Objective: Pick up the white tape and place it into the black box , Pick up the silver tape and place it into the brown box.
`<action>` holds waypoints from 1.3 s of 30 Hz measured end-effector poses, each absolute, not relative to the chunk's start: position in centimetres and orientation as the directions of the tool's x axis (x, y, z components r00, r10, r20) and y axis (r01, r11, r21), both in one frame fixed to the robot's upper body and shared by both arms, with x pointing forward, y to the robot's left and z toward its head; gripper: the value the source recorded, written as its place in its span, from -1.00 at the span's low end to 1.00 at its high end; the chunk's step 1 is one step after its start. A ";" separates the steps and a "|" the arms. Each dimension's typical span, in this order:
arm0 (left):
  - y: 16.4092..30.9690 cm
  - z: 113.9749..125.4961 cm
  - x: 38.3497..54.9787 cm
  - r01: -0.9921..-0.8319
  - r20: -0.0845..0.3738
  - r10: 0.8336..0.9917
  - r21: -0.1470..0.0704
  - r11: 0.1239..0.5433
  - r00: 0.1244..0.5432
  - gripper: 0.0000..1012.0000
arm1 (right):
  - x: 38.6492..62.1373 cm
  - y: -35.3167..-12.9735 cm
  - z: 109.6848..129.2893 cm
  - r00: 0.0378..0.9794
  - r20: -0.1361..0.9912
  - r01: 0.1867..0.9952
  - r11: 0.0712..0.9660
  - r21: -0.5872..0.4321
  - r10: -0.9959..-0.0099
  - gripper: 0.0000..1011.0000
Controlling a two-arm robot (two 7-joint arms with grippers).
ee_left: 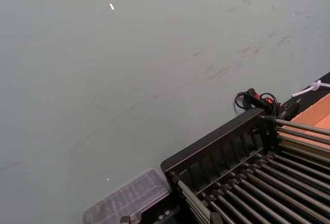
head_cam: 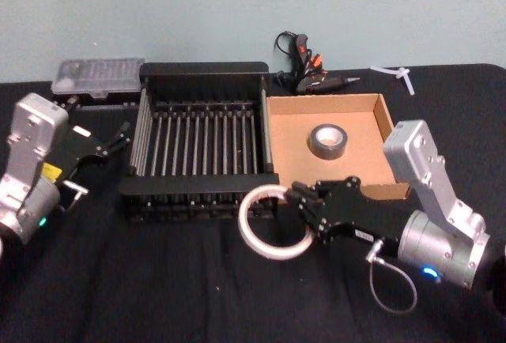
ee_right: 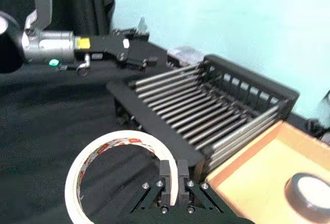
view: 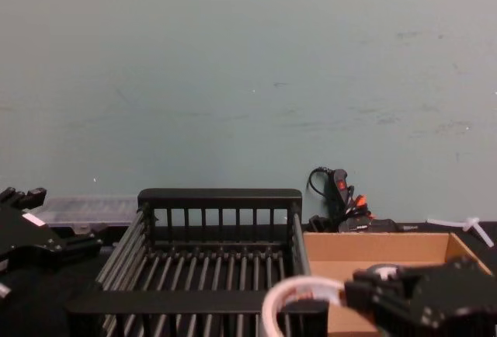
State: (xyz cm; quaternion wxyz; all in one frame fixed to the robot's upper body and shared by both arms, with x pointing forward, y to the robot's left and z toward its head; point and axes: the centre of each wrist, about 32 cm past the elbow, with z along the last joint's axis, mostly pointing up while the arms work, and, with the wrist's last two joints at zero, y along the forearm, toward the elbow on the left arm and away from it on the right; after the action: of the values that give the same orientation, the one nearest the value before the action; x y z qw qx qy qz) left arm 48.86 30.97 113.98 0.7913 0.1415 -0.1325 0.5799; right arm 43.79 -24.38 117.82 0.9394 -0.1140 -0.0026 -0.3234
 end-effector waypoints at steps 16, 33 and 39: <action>31.0 114.0 48.9 -0.955 0.374 0.880 0.070 0.287 0.292 0.98 | 47.9 -22.3 120.1 0.734 0.100 0.677 0.715 -0.173 -0.672 -0.82; 31.0 114.0 48.9 -0.955 0.374 0.880 0.070 0.287 0.292 0.98 | 54.1 -18.2 119.9 0.666 0.133 0.745 0.644 -0.175 -0.734 -0.82; 31.0 114.0 48.9 -0.955 0.374 0.880 0.070 0.287 0.292 0.98 | 55.6 -16.9 119.1 0.652 0.133 0.756 0.627 -0.188 -0.747 -0.82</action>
State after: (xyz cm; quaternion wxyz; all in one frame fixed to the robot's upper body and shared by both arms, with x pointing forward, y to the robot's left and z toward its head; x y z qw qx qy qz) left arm 48.86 30.97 113.98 0.7913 0.1415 -0.1325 0.5799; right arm 55.58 -16.91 119.12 0.9016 -0.1138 -0.0210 -0.4169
